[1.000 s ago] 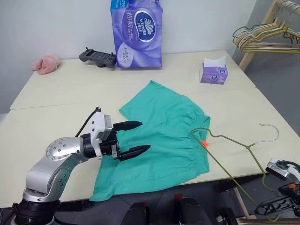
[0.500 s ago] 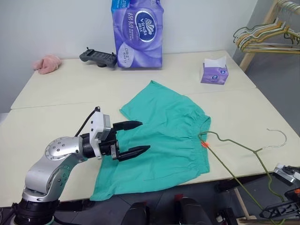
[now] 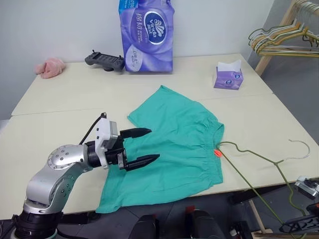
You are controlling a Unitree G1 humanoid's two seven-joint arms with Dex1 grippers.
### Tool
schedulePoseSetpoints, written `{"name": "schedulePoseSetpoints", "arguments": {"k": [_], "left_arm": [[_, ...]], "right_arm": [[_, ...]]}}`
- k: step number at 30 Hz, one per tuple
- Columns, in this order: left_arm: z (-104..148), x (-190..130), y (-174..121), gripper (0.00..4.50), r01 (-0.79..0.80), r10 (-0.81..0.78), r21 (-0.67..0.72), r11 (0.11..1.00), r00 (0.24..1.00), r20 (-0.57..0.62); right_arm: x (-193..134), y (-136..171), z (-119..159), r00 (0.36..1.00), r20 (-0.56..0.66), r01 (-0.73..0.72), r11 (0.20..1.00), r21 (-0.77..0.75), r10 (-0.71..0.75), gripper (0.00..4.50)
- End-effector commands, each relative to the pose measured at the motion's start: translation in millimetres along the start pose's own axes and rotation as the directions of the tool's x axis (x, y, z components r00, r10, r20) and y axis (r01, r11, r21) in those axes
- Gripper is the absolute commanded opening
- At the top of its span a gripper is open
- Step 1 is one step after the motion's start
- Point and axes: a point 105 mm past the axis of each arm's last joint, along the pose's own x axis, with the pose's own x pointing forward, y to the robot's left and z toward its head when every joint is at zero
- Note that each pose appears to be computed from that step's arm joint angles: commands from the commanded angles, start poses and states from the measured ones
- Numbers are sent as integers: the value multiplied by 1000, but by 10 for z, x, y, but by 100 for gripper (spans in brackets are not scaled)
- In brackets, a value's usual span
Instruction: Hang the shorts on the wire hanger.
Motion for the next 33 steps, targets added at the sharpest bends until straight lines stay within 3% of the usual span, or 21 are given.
{"name": "schedulePoseSetpoints", "arguments": {"k": [1, 8, 33], "left_arm": [[96, 7, -9, 447, 16, -17, 39, 999, 1000, 12], [122, 1, 44, 447, 5, -6, 54, 999, 1000, 9], [107, 4, 31, 447, 14, -14, 51, 999, 1000, 10]], "right_arm": [[55, 204, 106, 997, -17, -78, 994, -76, 77, 0], [145, 269, 293, 994, 0, -105, 985, -138, 106, 0], [2, 83, -4, 999, 14, -47, 998, -39, 47, 0]]}}
